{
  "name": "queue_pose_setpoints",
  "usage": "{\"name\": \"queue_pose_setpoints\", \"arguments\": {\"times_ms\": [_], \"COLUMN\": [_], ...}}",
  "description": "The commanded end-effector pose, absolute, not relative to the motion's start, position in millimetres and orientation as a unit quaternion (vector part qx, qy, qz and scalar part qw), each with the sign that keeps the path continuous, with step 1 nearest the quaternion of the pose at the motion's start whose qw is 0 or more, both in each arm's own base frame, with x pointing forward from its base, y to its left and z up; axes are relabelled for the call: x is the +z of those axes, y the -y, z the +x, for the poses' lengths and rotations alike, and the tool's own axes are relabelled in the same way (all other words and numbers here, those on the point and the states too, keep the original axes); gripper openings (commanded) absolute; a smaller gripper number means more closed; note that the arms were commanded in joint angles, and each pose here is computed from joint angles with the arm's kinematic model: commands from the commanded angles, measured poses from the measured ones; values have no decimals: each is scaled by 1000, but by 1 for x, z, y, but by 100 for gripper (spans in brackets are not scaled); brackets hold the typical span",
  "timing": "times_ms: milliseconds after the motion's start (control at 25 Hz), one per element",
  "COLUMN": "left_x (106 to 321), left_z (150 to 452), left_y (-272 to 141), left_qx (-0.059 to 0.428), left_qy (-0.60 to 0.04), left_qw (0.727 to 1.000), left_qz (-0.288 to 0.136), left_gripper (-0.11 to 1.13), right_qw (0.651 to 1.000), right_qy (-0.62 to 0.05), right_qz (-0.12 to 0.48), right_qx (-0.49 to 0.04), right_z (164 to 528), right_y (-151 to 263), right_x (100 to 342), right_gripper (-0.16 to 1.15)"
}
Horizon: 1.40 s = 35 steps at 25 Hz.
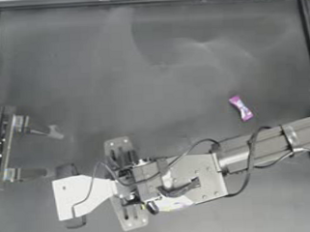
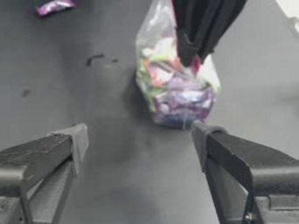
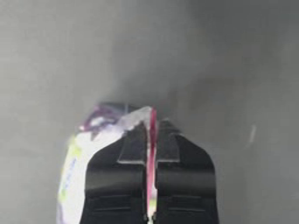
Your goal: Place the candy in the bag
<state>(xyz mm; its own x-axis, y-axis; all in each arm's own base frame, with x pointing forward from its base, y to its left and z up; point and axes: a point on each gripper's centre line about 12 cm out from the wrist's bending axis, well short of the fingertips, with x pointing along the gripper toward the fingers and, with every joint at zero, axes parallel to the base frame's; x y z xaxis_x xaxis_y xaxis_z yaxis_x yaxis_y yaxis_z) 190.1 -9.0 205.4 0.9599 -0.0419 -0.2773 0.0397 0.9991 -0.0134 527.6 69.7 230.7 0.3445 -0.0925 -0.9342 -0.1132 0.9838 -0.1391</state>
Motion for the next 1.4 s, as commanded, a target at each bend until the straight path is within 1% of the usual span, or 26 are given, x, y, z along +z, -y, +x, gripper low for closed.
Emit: {"name": "queue_pose_setpoints", "arguments": {"times_ms": [40,360,640,720,960,1040,1200,1400], "left_x": [206,202,198,198,192,193,197,196], "left_z": [199,208,217,224,253,261,270,276], "left_y": [9,13,21,25,33,35,38,39], "left_qx": [-19,-25,-32,-35,-41,-42,-43,-35], "left_qy": [-143,-145,-128,-125,-152,-148,-134,-126], "left_qw": [990,989,991,991,987,988,990,990], "left_qz": [-9,-11,-32,-35,-29,-28,-31,-43], "left_gripper": [101,101,101,101,101,101,101,101], "right_qw": [843,854,856,856,863,865,868,872], "right_qy": [-531,-514,-513,-513,-501,-497,-490,-484], "right_qz": [-85,-75,-67,-67,-69,-70,-73,-68], "right_qx": [9,1,-3,-4,-6,-13,-20,-22], "right_z": [523,513,507,506,500,498,494,490], "right_y": [-70,-61,-59,-58,-57,-55,-52,-52], "right_x": [267,276,275,275,278,279,278,274], "right_gripper": [5,5,5,5,5,5,5,5]}}
